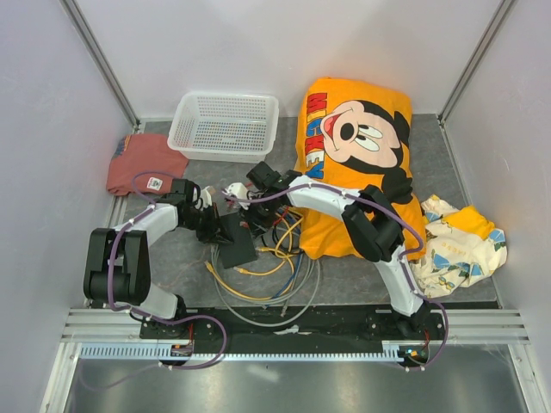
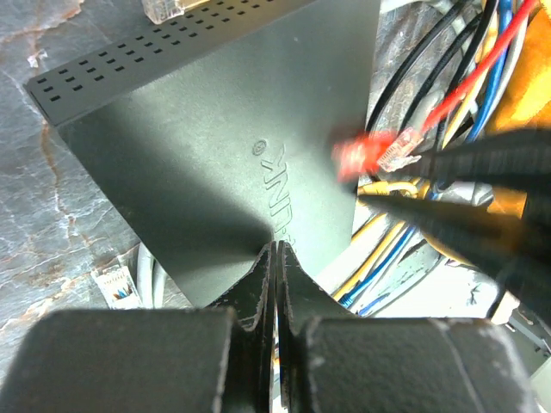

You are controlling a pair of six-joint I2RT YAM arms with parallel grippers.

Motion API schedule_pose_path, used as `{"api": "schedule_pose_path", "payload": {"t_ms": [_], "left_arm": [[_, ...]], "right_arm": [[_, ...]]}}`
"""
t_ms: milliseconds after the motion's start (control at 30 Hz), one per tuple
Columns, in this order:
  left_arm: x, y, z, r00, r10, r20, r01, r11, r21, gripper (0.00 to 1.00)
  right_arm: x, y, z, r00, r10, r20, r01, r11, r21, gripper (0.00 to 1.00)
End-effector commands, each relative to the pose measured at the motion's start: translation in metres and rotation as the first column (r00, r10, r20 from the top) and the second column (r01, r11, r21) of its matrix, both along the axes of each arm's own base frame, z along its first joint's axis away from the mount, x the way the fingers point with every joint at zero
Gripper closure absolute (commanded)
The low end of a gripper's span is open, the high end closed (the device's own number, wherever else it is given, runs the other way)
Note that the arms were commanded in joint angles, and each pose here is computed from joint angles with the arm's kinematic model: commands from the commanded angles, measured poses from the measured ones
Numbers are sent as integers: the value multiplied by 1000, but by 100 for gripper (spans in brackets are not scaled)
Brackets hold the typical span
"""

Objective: Pull the plug from the switch port

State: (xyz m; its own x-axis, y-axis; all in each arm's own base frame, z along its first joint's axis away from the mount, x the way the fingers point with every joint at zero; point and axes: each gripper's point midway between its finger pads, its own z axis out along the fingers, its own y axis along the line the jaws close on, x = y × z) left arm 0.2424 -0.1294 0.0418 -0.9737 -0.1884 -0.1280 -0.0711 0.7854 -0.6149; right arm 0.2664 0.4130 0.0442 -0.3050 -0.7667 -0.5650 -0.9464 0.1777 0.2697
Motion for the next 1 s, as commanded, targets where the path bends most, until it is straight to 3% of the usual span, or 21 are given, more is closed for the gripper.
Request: {"api": "schedule_pose_path", "payload": {"t_ms": [0,67,233,400,800,967], "left_arm": [[5,3,0,999,-15,44,14,1000,22,99],[5,3,0,999,-14,44,13,1000,23,98],[5,4,0,999,-14,45,13,1000,22,99],[5,4,0,999,-15,46,14,1000,22,98],[7,3,-1,999,-14,45,13,1000,22,99],[7,3,-1,999,-15,48,14,1000,22,99]], "right_arm": [[46,-18,-16,990,-140,34,141,989,-41,70],[44,-20,-9,992,-125,-12,124,992,-7,64],[0,-15,14,960,1,-280,39,990,137,45],[-29,-21,3,890,68,-451,-5,990,139,44],[-26,-24,-29,911,-6,-412,18,1000,24,41],[-40,-27,-42,919,1,-395,-13,1000,-27,52]]}}
